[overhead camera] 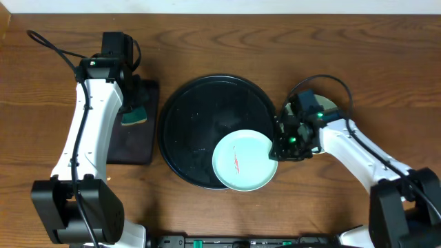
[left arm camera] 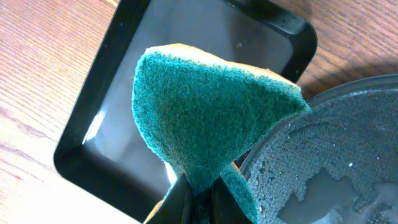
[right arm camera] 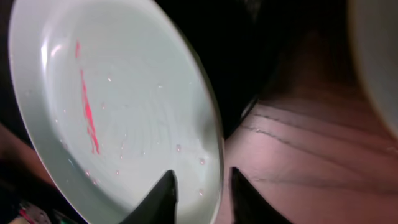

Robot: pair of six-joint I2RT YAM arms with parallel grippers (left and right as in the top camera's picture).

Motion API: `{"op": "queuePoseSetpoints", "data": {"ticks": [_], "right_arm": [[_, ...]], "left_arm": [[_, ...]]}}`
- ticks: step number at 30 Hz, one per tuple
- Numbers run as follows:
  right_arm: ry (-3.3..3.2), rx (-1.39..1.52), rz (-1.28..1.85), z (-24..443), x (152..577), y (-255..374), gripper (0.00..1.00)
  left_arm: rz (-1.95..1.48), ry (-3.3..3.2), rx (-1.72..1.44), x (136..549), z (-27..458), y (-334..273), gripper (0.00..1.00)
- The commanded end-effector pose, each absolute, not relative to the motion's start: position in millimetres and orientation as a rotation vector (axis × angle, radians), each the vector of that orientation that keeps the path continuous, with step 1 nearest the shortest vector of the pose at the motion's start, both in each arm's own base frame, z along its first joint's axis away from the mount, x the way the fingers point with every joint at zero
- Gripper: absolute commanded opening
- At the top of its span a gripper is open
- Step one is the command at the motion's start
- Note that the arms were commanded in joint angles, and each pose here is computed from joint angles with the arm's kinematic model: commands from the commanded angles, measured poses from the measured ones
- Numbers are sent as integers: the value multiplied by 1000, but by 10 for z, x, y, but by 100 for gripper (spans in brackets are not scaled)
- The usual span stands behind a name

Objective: Clean dirty plates on tray and stack at the side
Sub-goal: 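Move right gripper to the remaining pale green plate and grasp its rim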

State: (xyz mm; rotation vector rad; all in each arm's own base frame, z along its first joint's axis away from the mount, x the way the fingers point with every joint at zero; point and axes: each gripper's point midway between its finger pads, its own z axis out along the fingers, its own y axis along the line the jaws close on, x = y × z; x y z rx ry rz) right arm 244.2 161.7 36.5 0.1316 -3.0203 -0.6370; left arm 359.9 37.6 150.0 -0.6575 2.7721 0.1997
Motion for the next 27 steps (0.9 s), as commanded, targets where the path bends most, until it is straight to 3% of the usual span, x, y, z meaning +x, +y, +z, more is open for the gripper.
{"op": "queuePoseSetpoints", "data": {"ticks": [1, 8, 18, 27], "right_arm": [[-2994, 117, -650, 347, 2413, 1682, 18], [-3014, 122, -665, 351, 2468, 1704, 1], [-3144, 99, -913, 522, 2889, 2161, 1], [-3338, 88, -879, 525, 3296, 2384, 1]], "left_arm": [[220, 2755, -647, 3625, 1567, 411, 8], [220, 2754, -647, 3626, 1567, 411, 7], [219, 2752, -647, 3632, 1569, 411, 7], [219, 2752, -647, 3631, 1569, 410, 7]]}}
